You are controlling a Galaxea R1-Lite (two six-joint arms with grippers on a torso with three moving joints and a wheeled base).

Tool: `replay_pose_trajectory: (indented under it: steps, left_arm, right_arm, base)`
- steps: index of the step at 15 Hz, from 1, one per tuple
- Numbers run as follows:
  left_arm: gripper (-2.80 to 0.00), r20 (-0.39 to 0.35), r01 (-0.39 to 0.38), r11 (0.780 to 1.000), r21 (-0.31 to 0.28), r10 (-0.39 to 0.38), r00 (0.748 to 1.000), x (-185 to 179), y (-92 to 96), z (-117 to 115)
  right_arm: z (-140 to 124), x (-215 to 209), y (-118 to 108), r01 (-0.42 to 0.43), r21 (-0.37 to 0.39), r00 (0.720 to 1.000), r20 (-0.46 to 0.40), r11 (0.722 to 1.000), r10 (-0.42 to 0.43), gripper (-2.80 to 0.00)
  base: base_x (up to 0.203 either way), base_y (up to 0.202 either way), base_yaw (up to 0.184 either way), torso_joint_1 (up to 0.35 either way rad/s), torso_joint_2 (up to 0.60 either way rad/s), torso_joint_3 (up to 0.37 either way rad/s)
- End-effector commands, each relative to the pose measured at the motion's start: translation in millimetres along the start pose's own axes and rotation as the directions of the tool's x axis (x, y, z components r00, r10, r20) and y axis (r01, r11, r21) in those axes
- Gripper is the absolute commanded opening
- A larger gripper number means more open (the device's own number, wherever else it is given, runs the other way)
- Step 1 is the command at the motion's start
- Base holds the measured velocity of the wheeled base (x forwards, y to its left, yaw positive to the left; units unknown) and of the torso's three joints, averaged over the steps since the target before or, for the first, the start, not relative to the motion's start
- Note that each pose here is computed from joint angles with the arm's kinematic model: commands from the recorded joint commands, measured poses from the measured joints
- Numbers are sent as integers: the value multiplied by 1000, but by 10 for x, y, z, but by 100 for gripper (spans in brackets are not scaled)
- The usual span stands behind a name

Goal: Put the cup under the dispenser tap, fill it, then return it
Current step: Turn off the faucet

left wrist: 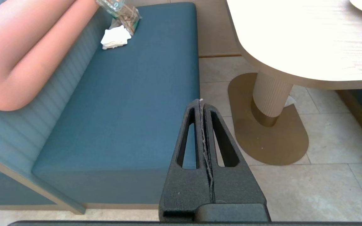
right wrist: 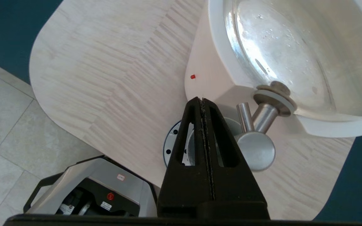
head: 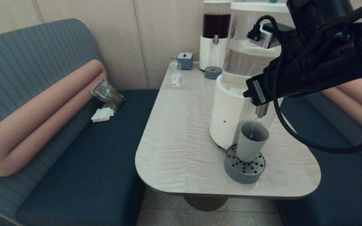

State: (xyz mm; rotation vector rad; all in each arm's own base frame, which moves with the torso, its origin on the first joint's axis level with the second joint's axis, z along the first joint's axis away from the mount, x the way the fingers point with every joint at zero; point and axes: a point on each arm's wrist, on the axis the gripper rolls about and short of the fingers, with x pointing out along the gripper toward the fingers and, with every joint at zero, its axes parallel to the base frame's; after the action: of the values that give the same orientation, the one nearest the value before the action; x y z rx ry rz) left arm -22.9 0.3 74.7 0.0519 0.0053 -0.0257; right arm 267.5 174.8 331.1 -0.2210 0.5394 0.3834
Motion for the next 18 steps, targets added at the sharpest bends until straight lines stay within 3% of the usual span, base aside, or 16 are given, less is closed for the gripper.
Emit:
replay_pose_trajectory:
  steps: [1,18]
  left_arm:
    - [-280,1,-1,1000,0,1,1000,-1,0,-1]
    - [-280,1,0,1000,0,0,1000,-1,0,-1]
  right_arm:
    - [-8,50,-3,10,-3,1000,-13,1000,-10,-280]
    - [-44,179,-65,68,-8,997,-46,998,-68,-280]
  base:
    - [0,0,0,0,0,0]
    - [0,0,0,0,0,0]
